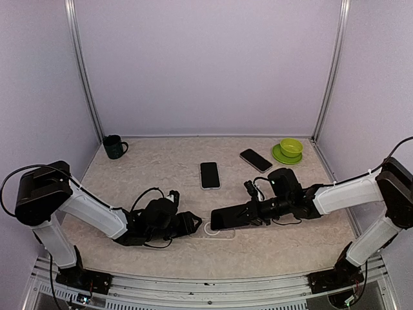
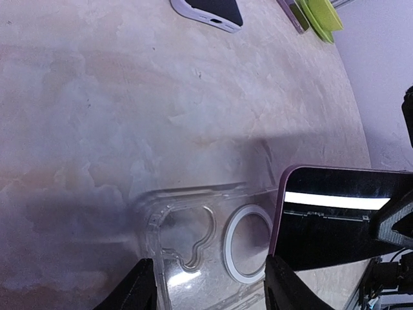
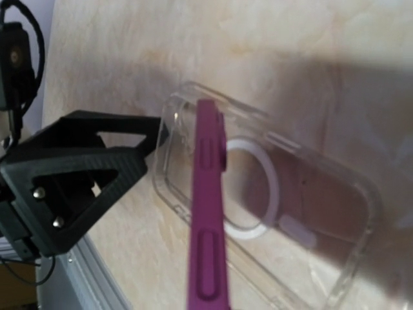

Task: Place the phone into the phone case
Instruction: Move the phone case to the center of the board, then install the phone on the phone case.

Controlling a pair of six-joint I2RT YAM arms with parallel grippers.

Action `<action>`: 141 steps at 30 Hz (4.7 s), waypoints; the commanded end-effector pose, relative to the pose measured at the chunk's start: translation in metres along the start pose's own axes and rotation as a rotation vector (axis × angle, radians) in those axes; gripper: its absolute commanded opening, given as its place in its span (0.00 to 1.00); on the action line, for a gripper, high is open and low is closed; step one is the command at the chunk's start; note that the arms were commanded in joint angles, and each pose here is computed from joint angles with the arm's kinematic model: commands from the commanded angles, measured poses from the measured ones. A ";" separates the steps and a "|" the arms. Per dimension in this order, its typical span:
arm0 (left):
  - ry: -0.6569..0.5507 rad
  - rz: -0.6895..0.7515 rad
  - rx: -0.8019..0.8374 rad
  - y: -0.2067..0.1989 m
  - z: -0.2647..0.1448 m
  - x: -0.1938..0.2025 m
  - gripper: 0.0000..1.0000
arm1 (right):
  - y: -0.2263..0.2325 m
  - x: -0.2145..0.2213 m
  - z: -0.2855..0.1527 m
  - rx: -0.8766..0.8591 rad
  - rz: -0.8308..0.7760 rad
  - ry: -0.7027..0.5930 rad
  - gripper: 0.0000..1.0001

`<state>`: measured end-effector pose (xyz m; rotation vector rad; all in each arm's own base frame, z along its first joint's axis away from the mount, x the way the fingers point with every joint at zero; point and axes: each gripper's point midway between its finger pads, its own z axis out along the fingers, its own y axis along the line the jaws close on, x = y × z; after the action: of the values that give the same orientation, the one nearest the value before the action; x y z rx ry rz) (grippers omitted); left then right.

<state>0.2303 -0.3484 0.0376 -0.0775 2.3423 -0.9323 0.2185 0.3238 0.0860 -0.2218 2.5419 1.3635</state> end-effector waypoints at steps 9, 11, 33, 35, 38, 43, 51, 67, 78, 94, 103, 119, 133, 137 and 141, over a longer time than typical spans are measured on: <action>-0.075 0.042 0.026 -0.013 -0.009 -0.019 0.57 | 0.023 -0.007 0.003 -0.106 0.008 0.029 0.00; -0.077 0.041 0.031 -0.014 -0.010 -0.021 0.57 | 0.024 -0.007 0.006 -0.115 0.020 0.041 0.00; -0.043 0.032 -0.003 0.001 -0.003 -0.007 0.57 | 0.023 -0.004 0.031 -0.167 0.126 0.139 0.00; -0.041 0.031 0.000 0.002 -0.003 -0.006 0.57 | 0.021 -0.003 0.033 -0.167 0.136 0.150 0.00; -0.037 0.027 0.003 0.002 -0.003 -0.005 0.57 | 0.020 -0.002 0.037 -0.173 0.150 0.167 0.00; -0.025 0.030 0.007 0.001 -0.001 -0.001 0.57 | 0.019 -0.002 0.042 -0.181 0.170 0.186 0.00; -0.003 0.026 0.020 -0.001 0.004 0.005 0.57 | 0.009 0.002 0.049 -0.167 0.208 0.213 0.00; 0.021 0.026 0.040 -0.008 0.010 0.009 0.57 | -0.007 0.008 0.062 -0.173 0.258 0.252 0.00; 0.060 -0.009 0.060 -0.014 0.009 0.023 0.57 | -0.013 0.007 0.063 -0.170 0.298 0.213 0.00; 0.072 0.006 0.052 -0.028 0.007 0.024 0.57 | -0.013 0.003 0.063 -0.187 0.343 0.160 0.00; 0.077 0.014 0.065 -0.035 0.008 0.023 0.57 | -0.012 0.009 0.073 -0.187 0.285 0.189 0.00; 0.079 0.041 0.060 -0.038 0.012 0.020 0.57 | -0.053 0.038 0.088 -0.108 0.245 0.272 0.00; 0.004 0.020 0.016 -0.016 -0.012 -0.008 0.59 | -0.003 0.011 0.066 -0.329 0.163 0.210 0.00; -0.010 0.014 0.039 -0.013 -0.020 -0.012 0.60 | 0.012 0.003 0.058 -0.370 0.121 0.188 0.00; -0.012 -0.002 0.076 -0.013 -0.025 -0.016 0.61 | 0.028 -0.003 0.048 -0.410 0.076 0.174 0.00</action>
<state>0.2266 -0.3408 0.0592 -0.0676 2.3255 -0.9563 0.2185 0.3756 0.0470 -0.2318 2.5402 1.9105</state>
